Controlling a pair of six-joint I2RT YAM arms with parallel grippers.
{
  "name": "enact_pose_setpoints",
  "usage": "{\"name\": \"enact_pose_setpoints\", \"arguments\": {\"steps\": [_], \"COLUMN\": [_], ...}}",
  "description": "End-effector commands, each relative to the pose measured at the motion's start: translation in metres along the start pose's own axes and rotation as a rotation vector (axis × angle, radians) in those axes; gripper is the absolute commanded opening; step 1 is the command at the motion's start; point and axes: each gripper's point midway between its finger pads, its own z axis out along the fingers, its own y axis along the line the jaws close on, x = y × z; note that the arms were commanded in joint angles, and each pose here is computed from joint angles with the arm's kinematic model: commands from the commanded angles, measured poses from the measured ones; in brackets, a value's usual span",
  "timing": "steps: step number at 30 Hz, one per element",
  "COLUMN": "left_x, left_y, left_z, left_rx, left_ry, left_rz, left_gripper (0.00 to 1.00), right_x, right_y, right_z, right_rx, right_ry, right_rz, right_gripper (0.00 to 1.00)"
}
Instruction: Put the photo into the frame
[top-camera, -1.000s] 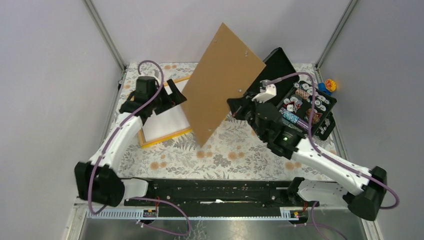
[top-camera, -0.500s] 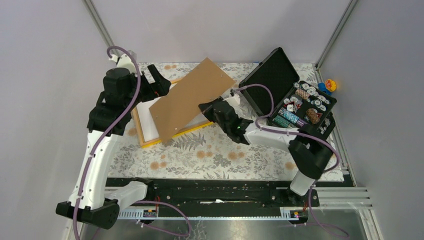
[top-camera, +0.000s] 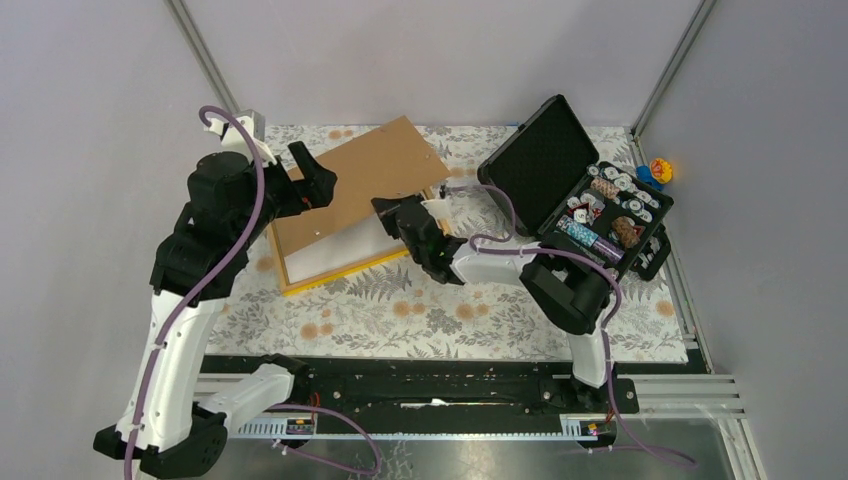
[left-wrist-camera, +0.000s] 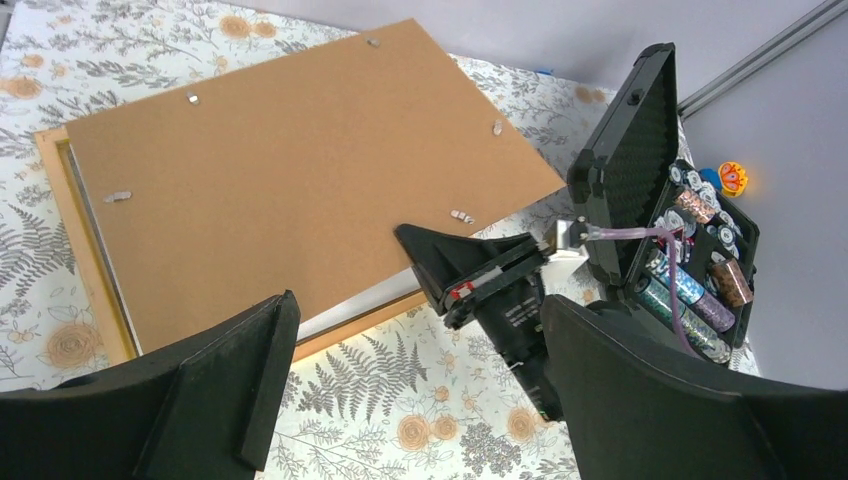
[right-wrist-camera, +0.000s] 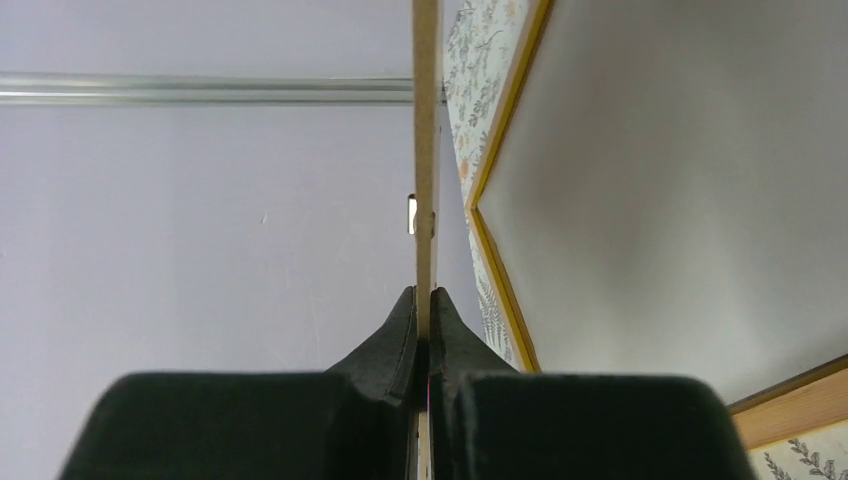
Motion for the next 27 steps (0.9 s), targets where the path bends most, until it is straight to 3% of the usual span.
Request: {"name": "enact_pose_setpoints", "arguments": {"steps": [1, 27], "left_x": [-0.028, -0.025], "left_y": [-0.007, -0.012], "left_z": [-0.022, -0.025], "left_rx": [0.010, 0.035], "left_ry": [-0.094, -0.088], "left_rz": [0.025, 0.036], "left_gripper": [0.99, 0.99], "right_x": [-0.010, 0.032], "right_y": [0.062, 0.007], "right_z": [0.005, 0.026], "right_rx": [-0.182, -0.116], "right_ry": [-0.061, 0.001], "right_rz": [0.219, 0.284], "right_gripper": [0.00, 0.00]}}
